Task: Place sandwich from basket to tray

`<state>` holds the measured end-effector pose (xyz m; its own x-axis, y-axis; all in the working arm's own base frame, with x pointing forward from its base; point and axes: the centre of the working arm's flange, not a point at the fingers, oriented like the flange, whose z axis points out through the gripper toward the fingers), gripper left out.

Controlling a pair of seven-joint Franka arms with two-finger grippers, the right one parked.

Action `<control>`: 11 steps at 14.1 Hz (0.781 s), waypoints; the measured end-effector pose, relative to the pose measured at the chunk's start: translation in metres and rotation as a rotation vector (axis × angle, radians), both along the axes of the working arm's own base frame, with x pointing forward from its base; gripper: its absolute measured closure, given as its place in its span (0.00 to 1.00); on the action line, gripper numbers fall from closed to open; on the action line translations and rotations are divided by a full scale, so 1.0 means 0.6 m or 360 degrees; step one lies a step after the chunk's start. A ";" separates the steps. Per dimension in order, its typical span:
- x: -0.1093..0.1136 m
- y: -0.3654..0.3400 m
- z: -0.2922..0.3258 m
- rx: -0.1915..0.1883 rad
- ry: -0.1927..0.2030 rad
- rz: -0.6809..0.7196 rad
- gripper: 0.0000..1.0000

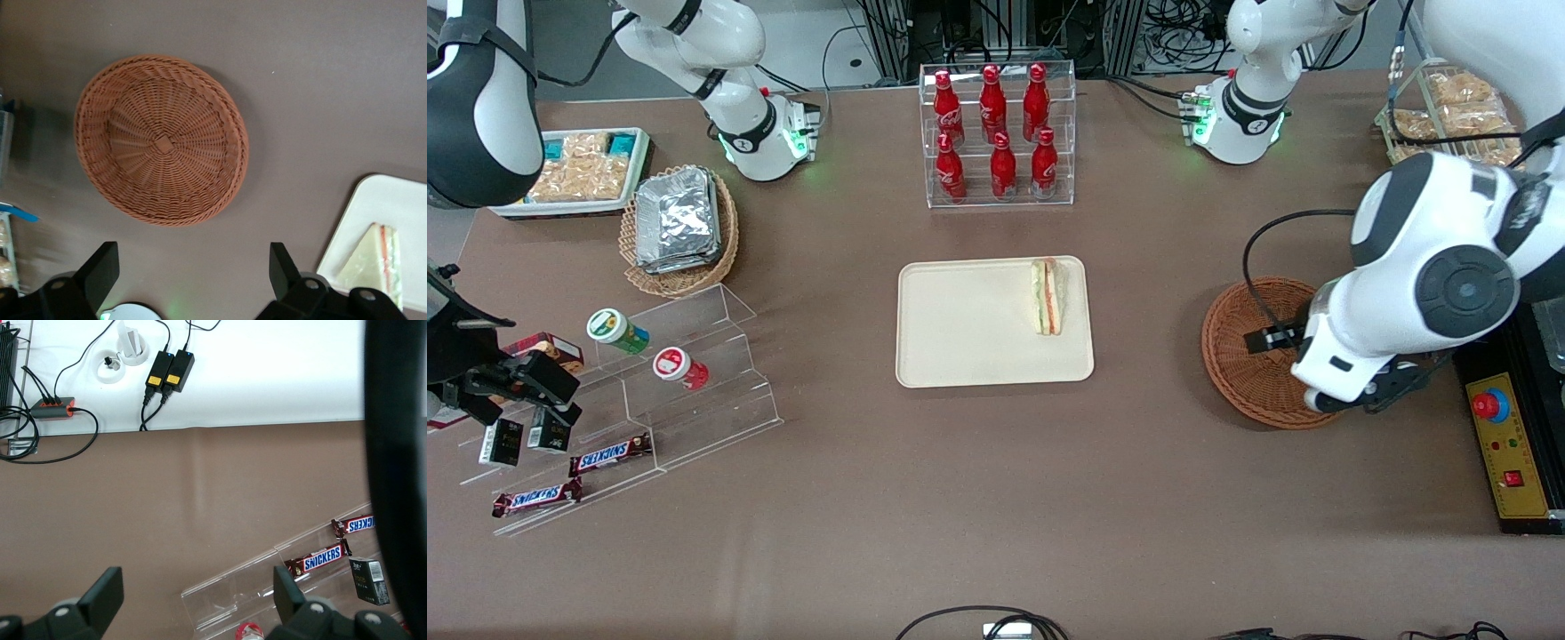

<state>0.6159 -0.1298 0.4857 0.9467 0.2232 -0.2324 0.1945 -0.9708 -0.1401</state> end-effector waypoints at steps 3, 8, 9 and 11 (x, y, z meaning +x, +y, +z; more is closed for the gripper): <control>-0.008 0.058 0.043 -0.0071 0.0004 -0.0059 0.00; -0.043 0.148 0.124 -0.0107 0.0001 -0.0258 0.00; -0.050 0.158 0.142 -0.0121 -0.0020 -0.0321 0.00; -0.064 0.174 0.174 -0.0162 -0.0059 -0.0421 0.00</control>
